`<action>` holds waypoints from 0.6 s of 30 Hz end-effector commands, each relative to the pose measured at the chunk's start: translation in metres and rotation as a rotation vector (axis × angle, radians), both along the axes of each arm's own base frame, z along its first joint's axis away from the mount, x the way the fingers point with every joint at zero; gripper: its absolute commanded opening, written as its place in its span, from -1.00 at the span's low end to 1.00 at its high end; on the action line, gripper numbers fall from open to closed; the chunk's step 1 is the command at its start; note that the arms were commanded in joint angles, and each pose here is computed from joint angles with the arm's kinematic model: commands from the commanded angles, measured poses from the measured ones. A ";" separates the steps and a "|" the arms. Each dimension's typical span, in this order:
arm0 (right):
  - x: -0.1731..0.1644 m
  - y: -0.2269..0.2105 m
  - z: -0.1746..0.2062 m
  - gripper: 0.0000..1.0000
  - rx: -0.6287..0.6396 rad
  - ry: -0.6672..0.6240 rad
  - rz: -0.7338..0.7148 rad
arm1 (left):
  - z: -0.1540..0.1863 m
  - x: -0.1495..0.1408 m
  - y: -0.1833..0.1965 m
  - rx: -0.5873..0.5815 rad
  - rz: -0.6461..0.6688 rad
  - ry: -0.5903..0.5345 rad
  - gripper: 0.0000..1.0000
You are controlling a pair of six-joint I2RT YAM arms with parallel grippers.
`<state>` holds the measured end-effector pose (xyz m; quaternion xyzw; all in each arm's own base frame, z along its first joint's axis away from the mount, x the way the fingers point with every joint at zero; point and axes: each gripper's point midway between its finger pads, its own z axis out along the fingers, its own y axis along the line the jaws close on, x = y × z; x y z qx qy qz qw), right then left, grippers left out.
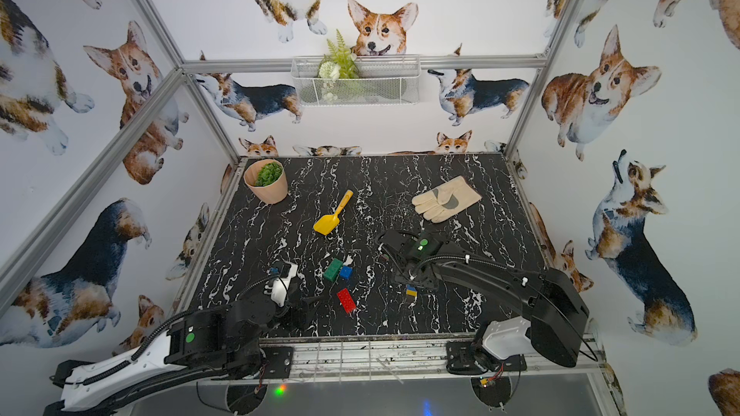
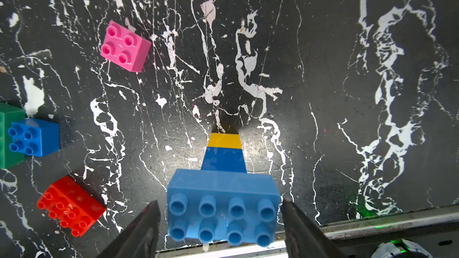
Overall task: Assemble a spoon with lego
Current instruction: Assemble the lego brick with the lego brick.
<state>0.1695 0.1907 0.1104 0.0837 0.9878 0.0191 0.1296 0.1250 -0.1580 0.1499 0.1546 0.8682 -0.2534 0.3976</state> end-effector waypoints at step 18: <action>0.005 0.021 0.083 0.99 0.222 -0.061 0.452 | -0.060 -0.021 -0.056 0.232 -0.074 0.354 1.00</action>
